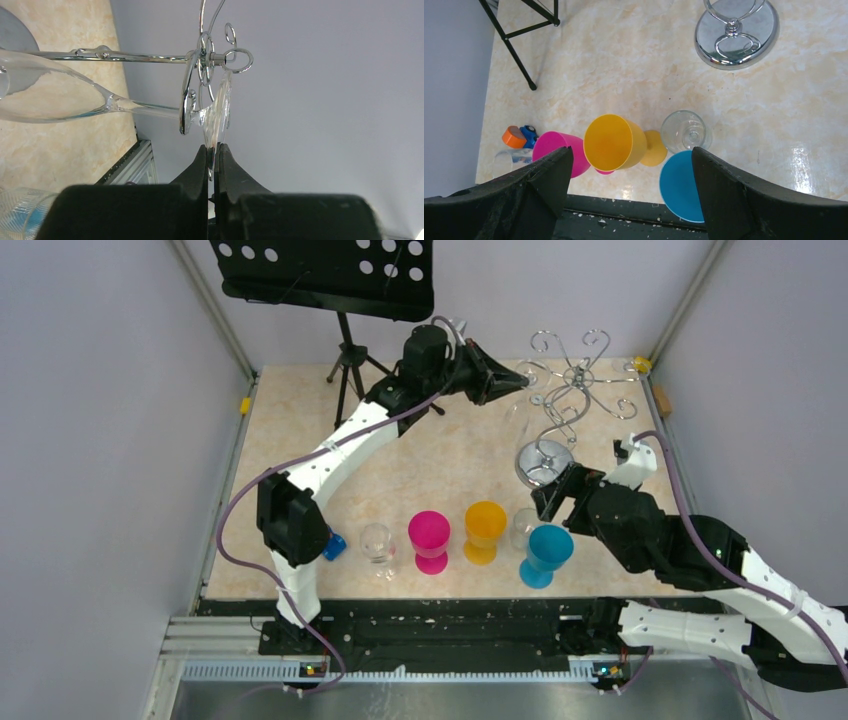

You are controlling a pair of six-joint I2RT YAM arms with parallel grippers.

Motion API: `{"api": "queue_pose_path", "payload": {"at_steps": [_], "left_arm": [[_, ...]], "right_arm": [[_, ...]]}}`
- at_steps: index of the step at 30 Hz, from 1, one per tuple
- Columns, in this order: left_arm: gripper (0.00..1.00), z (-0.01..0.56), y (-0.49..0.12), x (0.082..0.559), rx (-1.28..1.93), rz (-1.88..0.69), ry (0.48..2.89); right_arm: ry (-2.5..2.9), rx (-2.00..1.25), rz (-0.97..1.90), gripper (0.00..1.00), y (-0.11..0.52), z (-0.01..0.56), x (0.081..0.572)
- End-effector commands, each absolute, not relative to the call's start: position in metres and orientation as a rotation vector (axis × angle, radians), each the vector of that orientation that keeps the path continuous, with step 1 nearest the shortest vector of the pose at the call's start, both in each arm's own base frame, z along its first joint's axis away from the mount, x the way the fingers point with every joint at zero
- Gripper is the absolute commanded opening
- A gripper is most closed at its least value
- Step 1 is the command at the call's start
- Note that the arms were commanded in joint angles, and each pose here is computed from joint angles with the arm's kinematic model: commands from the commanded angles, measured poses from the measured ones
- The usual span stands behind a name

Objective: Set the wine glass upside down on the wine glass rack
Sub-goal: Turn the wine glass upside down at the wine rack.

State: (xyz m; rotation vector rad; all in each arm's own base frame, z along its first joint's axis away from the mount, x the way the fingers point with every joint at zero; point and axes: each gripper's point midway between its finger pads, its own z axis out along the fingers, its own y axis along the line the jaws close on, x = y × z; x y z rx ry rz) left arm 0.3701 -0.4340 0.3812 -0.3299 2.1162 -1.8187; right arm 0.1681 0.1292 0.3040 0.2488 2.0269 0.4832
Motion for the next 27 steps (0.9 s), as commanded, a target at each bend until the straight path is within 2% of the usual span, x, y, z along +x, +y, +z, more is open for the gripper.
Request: {"api": "queue_pose_path", "payload": {"at_steps": [1, 12, 21, 27], "left_arm": [[0.0, 0.429, -0.429, 0.355, -0.22, -1.89, 1.979], [0.0, 0.419, -0.431, 0.353, -0.232, -1.885, 2.013], [0.25, 0.411, -0.431, 0.352, -0.24, -1.877, 2.048], [0.37, 0.408, -0.428, 0.349, -0.242, -1.872, 2.056]], "right_arm": [[2.009, 0.255, 0.486, 0.9, 0.13, 0.308, 0.172], [2.009, 0.256, 0.487, 0.9, 0.13, 0.308, 0.171], [2.007, 0.256, 0.487, 0.9, 0.13, 0.308, 0.171], [2.007, 0.256, 0.492, 0.9, 0.131, 0.308, 0.172]]}}
